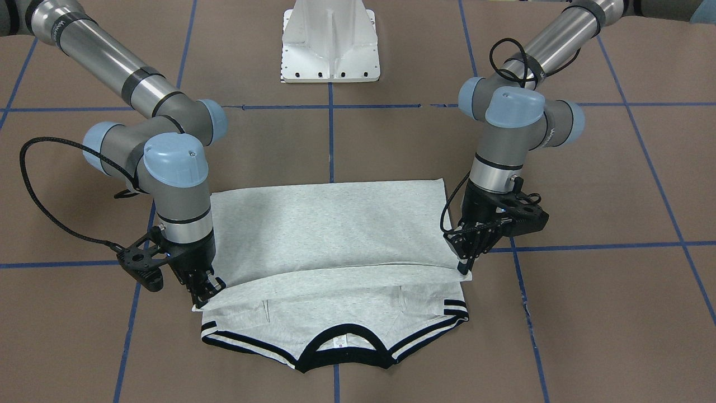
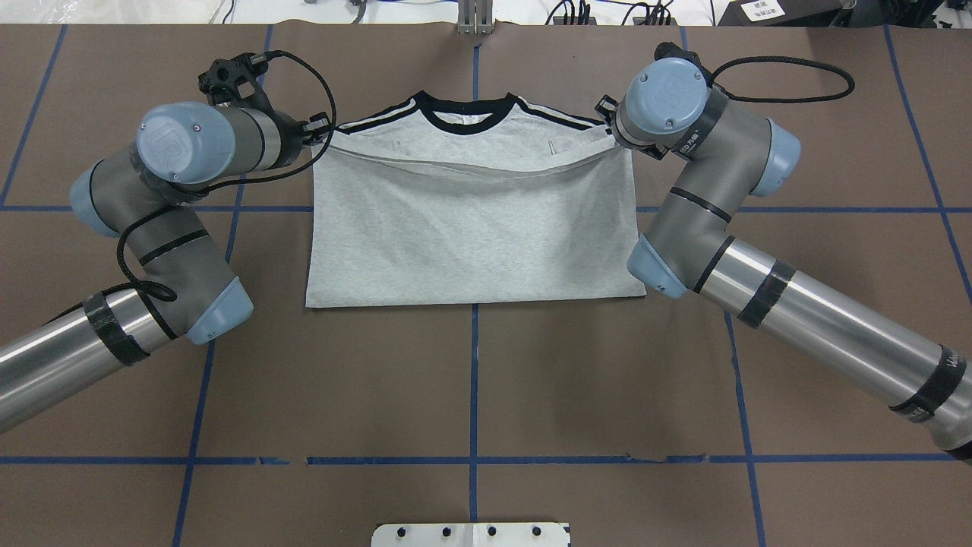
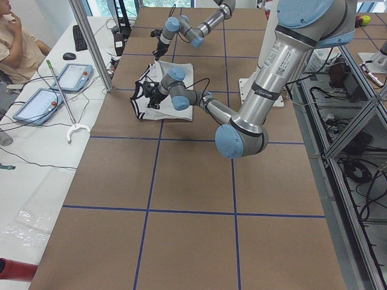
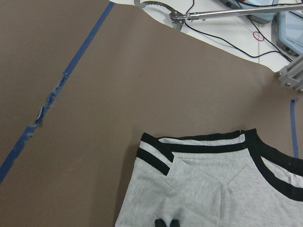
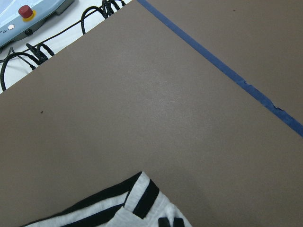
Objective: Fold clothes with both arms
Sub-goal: 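Release the hem and raise both grippers off the folded shirt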
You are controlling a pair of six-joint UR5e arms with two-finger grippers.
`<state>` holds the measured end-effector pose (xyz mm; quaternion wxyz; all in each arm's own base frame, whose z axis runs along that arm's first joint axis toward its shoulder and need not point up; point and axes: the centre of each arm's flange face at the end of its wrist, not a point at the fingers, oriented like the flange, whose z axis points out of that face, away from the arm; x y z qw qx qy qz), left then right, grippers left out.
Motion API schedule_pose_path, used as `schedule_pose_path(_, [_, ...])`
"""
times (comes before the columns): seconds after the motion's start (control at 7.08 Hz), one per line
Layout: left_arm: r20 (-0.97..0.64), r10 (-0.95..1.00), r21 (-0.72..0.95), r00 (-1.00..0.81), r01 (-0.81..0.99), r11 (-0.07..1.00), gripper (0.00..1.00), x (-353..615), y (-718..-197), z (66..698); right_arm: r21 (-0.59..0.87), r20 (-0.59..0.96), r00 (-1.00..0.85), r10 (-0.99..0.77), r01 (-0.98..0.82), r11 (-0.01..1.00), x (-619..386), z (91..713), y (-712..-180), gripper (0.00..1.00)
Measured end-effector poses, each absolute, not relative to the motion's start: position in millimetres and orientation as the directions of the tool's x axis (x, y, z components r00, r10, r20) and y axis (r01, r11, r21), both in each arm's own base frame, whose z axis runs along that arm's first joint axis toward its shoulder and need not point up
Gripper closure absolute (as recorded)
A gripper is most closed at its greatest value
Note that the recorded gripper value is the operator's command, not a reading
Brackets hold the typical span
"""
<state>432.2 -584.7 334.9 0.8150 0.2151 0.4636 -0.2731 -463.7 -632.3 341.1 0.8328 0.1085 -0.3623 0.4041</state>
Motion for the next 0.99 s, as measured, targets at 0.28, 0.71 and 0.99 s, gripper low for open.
schedule_pose_path(0.28, [-0.874,-0.248,0.107,0.418,0.662,0.741,0.75,436.7,-594.6,350.3,-0.108,0.690,0.406,0.599,-0.760,0.640,-459.6,350.9,-644.7,1.00])
schedule_pose_path(0.71, [-0.877,-0.244,0.108,0.413,0.665,0.739,0.46,439.1,-596.2,353.7,-0.103,0.696,0.406,0.592,-0.760,0.642,-460.0,346.6,-650.3,0.62])
schedule_pose_path(0.99, [-0.892,-0.227,0.105,0.391,0.669,0.736,0.46,437.2,-595.7,350.2,-0.110,0.716,0.383,0.583,-0.764,0.636,-456.8,328.4,-656.4,0.61])
